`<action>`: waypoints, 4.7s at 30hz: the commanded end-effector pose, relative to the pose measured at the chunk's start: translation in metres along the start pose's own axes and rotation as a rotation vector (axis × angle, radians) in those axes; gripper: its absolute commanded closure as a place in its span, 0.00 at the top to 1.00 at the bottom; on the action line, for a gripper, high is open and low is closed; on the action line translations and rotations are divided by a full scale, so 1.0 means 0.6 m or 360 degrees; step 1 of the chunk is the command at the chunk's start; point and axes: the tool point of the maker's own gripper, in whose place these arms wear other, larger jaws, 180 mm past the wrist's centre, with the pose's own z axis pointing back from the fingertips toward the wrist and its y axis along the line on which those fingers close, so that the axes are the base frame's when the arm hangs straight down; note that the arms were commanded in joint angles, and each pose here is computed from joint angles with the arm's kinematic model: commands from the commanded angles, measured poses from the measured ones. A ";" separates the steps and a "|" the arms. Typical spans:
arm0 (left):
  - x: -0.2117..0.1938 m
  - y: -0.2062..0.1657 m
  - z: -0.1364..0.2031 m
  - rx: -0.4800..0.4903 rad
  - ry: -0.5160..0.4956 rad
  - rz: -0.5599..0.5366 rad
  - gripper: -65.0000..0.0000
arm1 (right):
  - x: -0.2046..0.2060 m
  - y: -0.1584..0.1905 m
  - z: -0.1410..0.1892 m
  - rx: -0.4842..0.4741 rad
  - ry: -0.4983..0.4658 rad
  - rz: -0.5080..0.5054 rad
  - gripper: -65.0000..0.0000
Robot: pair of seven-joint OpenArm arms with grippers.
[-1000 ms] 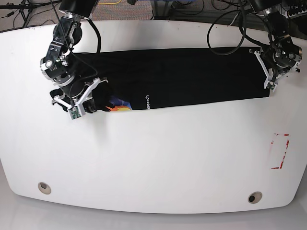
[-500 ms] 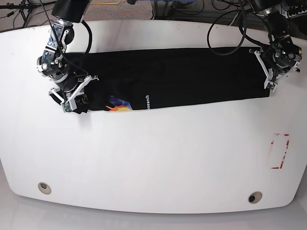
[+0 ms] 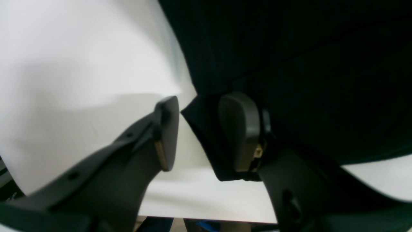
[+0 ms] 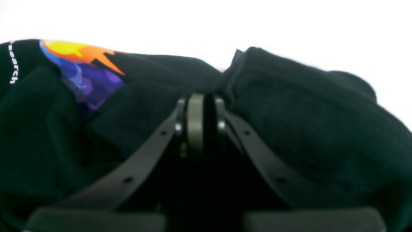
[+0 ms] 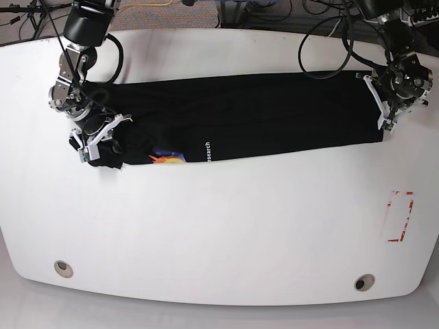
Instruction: Fold the T-shirt properly
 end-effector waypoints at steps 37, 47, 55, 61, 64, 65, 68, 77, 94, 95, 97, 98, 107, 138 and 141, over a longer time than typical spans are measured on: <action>0.048 0.041 0.025 0.0104 -0.0037 0.0116 0.39 | 0.040 0.163 0.067 0.0001 0.0146 0.0246 0.07; 0.014 0.020 0.006 0.0046 -0.0021 0.0105 0.39 | 0.030 0.203 0.046 0.0127 0.0125 0.0246 0.12; 0.004 0.014 0.003 0.0033 -0.0006 0.0100 0.39 | 0.050 0.231 0.043 0.0185 0.0085 0.0317 0.67; 0.003 0.016 0.003 0.0035 -0.0003 0.0101 0.39 | 0.034 0.250 0.016 0.0266 0.0140 0.0309 0.72; 0.003 0.016 0.003 0.0035 -0.0003 0.0101 0.39 | 0.023 0.250 0.002 0.0289 0.0173 0.0281 0.69; 0.003 0.016 0.003 0.0035 -0.0003 0.0101 0.39 | 0.020 0.249 -0.002 0.0295 0.0173 0.0264 0.67; 0.003 0.016 0.003 0.0035 -0.0003 0.0101 0.39 | 0.019 0.245 -0.010 0.0304 0.0144 0.0247 0.60; -0.010 0.011 0.001 0.0027 0.0023 0.0095 0.39 | 0.011 0.228 -0.029 0.0314 0.0149 0.0217 0.30; -0.011 0.010 0.001 0.0026 0.0025 0.0093 0.39 | 0.068 0.285 0.023 0.0364 -0.0029 0.0401 0.03; -0.010 0.009 0.001 0.0024 0.0024 0.0091 0.39 | 0.067 0.294 0.026 0.0380 -0.0025 0.0418 0.03; -0.010 0.009 0.001 0.0024 0.0024 0.0091 0.39 | 0.068 0.308 0.027 0.0408 -0.0027 0.0439 0.03; -0.010 0.009 0.001 0.0023 0.0024 0.0089 0.39 | 0.066 0.316 0.026 0.0430 -0.0018 0.0450 0.03; -0.011 0.007 0.000 0.0020 0.0026 0.0089 0.39 | 0.057 0.363 0.022 0.0545 -0.0002 0.0490 0.03; 0.012 0.016 0.019 0.0071 -0.0043 0.0072 0.39 | 0.115 0.195 0.105 0.0033 -0.0157 0.0434 0.52; 0.016 0.009 0.018 0.0059 -0.0055 0.0081 0.39 | 0.095 0.174 0.098 0.0005 -0.0113 0.0371 0.36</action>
